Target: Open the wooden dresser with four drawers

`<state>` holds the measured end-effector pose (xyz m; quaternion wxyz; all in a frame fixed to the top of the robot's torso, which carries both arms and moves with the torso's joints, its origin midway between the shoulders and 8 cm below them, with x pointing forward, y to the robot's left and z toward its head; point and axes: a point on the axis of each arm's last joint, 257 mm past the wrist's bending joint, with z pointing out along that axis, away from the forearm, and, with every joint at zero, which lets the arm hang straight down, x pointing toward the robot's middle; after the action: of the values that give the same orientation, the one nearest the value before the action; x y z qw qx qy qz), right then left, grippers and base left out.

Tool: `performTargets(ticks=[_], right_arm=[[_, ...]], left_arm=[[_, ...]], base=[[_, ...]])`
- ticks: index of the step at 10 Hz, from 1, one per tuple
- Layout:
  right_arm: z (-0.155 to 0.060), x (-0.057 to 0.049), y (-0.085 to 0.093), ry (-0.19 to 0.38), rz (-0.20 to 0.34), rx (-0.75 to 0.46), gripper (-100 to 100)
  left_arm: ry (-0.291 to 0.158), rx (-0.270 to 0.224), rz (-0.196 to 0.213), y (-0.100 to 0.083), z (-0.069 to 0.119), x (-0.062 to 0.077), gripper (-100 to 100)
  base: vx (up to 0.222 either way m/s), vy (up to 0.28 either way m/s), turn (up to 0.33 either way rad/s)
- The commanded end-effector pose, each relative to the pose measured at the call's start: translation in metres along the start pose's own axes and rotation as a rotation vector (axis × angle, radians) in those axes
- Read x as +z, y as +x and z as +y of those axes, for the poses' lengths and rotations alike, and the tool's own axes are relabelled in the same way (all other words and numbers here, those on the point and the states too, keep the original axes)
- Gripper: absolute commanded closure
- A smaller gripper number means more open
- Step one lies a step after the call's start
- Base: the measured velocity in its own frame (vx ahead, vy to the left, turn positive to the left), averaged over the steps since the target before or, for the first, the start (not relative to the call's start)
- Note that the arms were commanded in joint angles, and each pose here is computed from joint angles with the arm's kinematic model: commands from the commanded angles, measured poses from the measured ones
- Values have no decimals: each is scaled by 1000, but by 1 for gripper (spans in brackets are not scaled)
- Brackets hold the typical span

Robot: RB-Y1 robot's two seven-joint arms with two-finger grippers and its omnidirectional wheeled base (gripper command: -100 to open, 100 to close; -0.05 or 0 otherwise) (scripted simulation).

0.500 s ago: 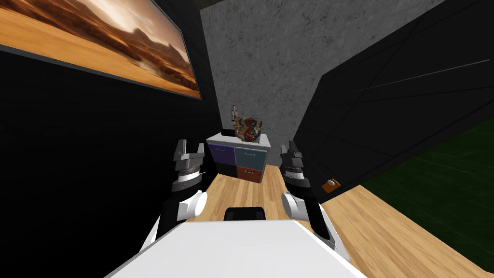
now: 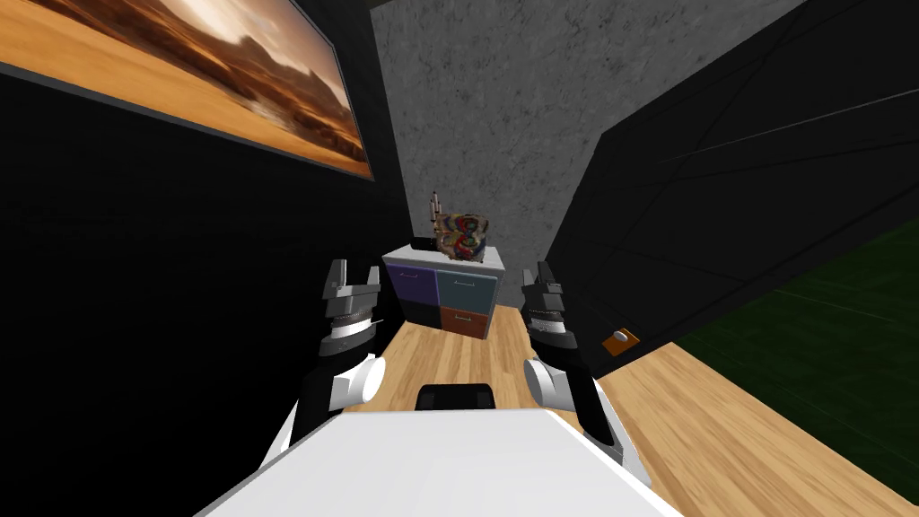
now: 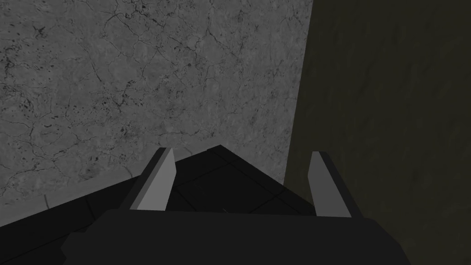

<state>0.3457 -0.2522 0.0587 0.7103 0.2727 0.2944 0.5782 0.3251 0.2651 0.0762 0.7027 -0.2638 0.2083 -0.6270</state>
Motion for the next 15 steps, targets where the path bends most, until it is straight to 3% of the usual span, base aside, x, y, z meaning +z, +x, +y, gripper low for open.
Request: performTargets(ticks=[1, 4, 5, 10, 11, 15], right_arm=[[0, 0, 0, 0, 0, 0, 0], [0, 0, 0, 0, 0, 0, 0], [0, 0, 0, 0, 0, 0, 0], [0, 0, 0, 1, 0, 0, 0], [0, 0, 0, 1, 0, 0, 0], [0, 0, 0, 1, 0, 0, 0]], left_arm=[[0, 0, 0, 0, 0, 0, 0], [0, 0, 0, 0, 0, 0, 0], [-11, 12, 48, 7, 5, -1, -100], [-84, 47, 173, 25, 39, -11, -100], [-123, 56, 197, 29, 58, -16, -100], [-204, 69, 225, 33, 97, -28, -100]], base=[[0, 0, 0], [0, 0, 0], [14, -4, -13], [32, -13, -25], [68, -42, -74], [73, -28, -45]])
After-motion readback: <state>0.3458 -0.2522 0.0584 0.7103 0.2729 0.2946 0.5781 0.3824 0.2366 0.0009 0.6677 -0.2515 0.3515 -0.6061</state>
